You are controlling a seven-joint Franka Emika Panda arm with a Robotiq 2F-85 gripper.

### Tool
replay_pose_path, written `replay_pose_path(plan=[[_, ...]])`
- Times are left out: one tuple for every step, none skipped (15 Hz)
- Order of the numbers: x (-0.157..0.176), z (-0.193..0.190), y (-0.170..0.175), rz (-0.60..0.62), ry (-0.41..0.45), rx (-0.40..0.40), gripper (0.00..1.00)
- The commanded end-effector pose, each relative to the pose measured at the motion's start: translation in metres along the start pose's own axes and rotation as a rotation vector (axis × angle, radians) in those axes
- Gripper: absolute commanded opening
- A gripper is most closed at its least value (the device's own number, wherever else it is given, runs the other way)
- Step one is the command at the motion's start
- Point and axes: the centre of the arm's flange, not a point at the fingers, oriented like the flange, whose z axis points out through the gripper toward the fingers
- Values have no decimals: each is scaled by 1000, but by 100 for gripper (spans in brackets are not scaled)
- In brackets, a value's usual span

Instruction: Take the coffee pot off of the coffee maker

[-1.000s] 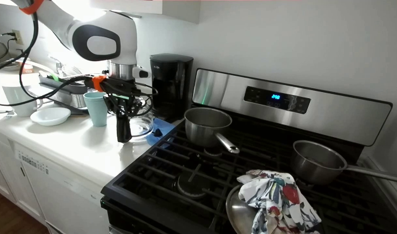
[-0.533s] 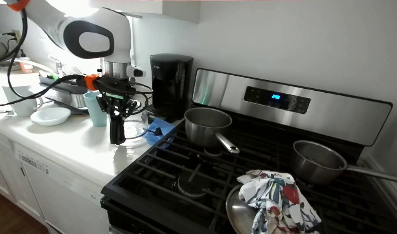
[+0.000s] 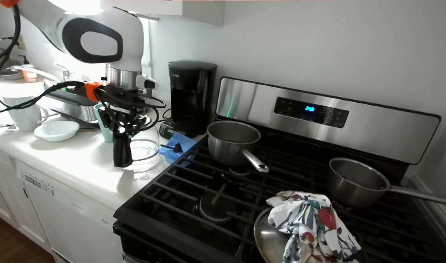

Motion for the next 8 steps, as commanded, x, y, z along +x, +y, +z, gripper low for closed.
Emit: replay_pose_path(plan=[[-7,-7,-3,0,-23,-1,71],[-7,-7,-3,1,-21,3,79],[-8,-9,-2,2,-4,4,86],[-9,-13,-1,5,13,4,92],[-10,-19,0,17,47,-1,98],[-11,-26,1,22,73,-9,100],[-12,-34,3,30,101,-18,100],[-13,-45,3,35,132,-31,100]])
